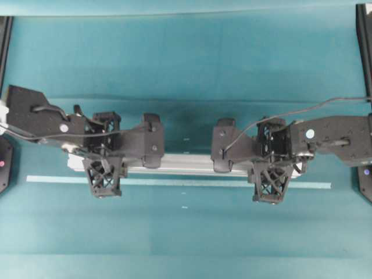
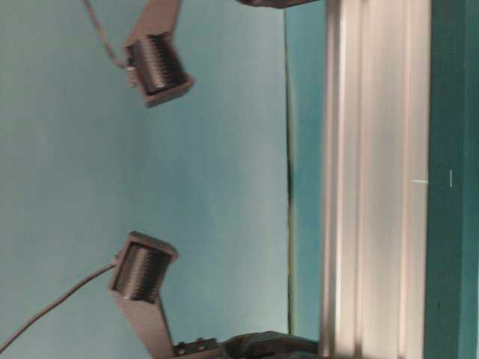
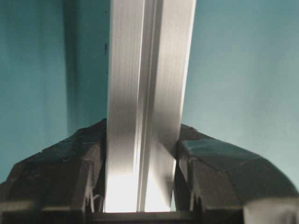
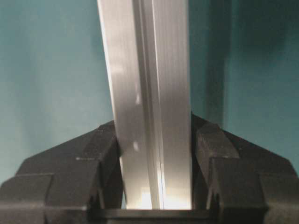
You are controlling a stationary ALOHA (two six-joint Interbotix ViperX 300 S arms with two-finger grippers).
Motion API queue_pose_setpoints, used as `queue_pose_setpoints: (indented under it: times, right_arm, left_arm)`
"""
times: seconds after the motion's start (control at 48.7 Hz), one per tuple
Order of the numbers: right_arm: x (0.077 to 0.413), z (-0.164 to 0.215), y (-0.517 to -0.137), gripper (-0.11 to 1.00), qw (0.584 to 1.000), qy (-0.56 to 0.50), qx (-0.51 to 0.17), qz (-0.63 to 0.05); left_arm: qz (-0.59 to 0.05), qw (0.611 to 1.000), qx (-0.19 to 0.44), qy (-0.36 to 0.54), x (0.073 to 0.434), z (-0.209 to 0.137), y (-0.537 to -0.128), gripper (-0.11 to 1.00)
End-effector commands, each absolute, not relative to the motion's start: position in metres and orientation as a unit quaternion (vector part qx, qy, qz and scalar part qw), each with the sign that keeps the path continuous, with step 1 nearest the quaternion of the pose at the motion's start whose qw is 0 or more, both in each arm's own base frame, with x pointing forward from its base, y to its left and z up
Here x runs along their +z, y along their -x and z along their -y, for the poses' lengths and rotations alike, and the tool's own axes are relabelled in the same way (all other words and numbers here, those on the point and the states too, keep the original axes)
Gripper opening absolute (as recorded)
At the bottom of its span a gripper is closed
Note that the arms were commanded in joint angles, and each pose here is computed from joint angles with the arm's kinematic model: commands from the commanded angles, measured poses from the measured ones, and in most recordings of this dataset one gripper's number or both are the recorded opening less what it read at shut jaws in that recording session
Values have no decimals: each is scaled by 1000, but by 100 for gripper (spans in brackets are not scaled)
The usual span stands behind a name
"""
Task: Lift the metal rail with both hands and move it towards you.
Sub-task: 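Lower the held rail back onto the table with both grippers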
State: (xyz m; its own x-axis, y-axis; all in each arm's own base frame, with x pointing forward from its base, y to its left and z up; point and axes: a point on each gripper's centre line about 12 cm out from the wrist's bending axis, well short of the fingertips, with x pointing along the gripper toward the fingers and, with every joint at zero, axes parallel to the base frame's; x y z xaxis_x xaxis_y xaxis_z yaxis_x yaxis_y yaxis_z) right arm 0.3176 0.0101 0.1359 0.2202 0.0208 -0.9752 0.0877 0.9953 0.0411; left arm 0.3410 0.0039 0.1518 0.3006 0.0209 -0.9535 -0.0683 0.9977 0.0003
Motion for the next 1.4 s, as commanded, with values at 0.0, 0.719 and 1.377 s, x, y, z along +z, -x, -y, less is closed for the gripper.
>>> queue_pose_setpoints:
  times: [0.0,0.719,1.377]
  right_arm:
    - [137,-11,-325,40,794,-44,-20,-605]
    - [115,-8,-325,40,796,-37,-23,-603]
    - [106,-10,-320,40,792,-42,-24,-608]
  left_arm:
    - [-576,816,41,39,152,-7,-344,29]
    - [-568,821,42,43,126,-7,-343,29]
    - [-568,822,32,37,126,2,-343,29]
